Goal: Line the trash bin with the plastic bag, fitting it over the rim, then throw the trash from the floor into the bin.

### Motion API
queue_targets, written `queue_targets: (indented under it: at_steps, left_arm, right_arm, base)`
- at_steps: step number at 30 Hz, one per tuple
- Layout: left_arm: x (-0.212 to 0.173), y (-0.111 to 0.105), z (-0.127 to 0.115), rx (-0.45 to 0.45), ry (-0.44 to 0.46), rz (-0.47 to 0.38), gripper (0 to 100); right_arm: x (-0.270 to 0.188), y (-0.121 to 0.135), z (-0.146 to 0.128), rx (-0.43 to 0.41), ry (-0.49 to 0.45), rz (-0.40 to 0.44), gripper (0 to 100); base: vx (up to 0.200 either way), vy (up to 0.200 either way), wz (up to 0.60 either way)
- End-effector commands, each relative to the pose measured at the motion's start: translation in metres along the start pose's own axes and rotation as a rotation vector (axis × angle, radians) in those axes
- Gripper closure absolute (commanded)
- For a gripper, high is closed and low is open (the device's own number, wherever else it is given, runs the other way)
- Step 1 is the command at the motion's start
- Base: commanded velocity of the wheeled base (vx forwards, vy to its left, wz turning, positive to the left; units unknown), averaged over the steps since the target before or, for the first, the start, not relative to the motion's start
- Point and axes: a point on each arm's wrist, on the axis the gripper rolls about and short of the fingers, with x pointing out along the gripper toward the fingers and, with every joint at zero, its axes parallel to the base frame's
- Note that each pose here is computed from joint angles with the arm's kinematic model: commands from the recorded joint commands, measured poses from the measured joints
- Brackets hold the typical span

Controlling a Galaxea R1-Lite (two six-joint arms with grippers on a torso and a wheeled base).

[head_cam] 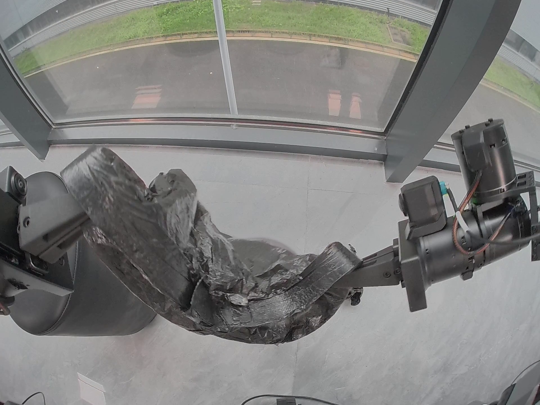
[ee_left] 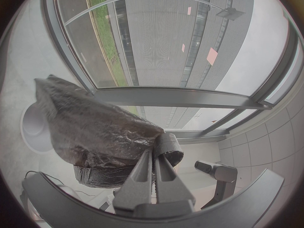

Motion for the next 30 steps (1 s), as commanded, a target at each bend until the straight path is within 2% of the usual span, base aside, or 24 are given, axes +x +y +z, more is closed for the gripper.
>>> queue_targets:
  at_steps: [1,10,16,22,30]
  left_arm:
    - [0.006,0.024,-0.002,-0.047,0.048,0.034,100]
    - [0.015,0.045,0.000,-0.154,0.064,0.089,100]
    - [0.014,0.052,-0.003,-0.185,0.070,0.112,100]
    - [0.010,0.060,-0.011,-0.216,0.084,0.140,100]
    - [0.006,0.077,-0.021,-0.271,0.135,0.181,100]
  right_arm:
    - [-0.021,0.003,0.022,0.041,-0.018,0.042,100]
    - [-0.018,0.001,0.014,0.113,0.016,0.062,100]
    - [-0.012,-0.001,0.002,0.159,0.061,0.104,100]
    - [-0.011,0.001,-0.004,0.252,0.093,0.207,100]
    - [-0.002,-0.005,-0.012,0.286,0.132,0.208,100]
  base:
    - [0.000,0.000,0.00]
    - [0.000,0.000,0.00]
    - [0.000,0.000,0.00]
    - [0.000,0.000,0.00]
    - [0.000,0.000,0.00]
